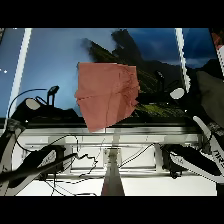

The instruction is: Fold the clothes and pants, and hang the long-sleeved shirts on hangers.

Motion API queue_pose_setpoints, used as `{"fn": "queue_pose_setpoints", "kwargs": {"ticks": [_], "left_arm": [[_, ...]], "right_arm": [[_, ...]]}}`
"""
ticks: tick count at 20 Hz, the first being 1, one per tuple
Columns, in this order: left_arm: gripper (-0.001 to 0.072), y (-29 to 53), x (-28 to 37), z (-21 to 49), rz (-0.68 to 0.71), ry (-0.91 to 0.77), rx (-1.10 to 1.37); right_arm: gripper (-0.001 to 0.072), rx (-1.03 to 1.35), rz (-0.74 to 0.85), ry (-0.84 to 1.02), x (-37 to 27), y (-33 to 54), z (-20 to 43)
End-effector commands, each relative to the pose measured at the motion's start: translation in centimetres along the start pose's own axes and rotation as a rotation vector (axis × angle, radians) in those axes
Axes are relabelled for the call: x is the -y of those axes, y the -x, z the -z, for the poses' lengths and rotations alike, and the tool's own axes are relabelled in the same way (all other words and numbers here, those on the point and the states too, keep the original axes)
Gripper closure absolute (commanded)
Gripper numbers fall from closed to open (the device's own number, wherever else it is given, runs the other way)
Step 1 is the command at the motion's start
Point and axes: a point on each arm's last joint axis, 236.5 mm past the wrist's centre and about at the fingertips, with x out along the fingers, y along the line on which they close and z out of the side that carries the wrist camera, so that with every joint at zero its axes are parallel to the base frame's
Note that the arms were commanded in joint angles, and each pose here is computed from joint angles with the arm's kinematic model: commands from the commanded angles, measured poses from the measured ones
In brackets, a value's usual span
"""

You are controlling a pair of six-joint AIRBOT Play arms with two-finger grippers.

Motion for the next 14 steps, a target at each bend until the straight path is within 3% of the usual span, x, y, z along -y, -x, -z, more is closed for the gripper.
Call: {"fn": "queue_pose_setpoints", "kwargs": {"ticks": [1,10,12,14], "left_arm": [[0.0128,-2.1,3.0,3.3,0.107,0.032,-0.084],[0.0147,-5.5,7.5,5.0,0.145,0.024,-0.144],[0.0429,-6.2,7.1,3.2,0.132,0.062,-0.078],[0.0595,-6.3,7.4,2.2,0.148,0.091,-0.04]], "right_arm": [[0.0695,0.065,0.016,-0.003,-0.5,-0.3,-1.1],[0.0695,0.064,0.014,-0.002,-0.6,-0.2,-1.1],[0.0694,0.055,0.01,-0.001,-0.7,-0.2,-0.9],[0.0695,0.045,-0.005,0.012,-1.4,0.1,-1.1]]}}
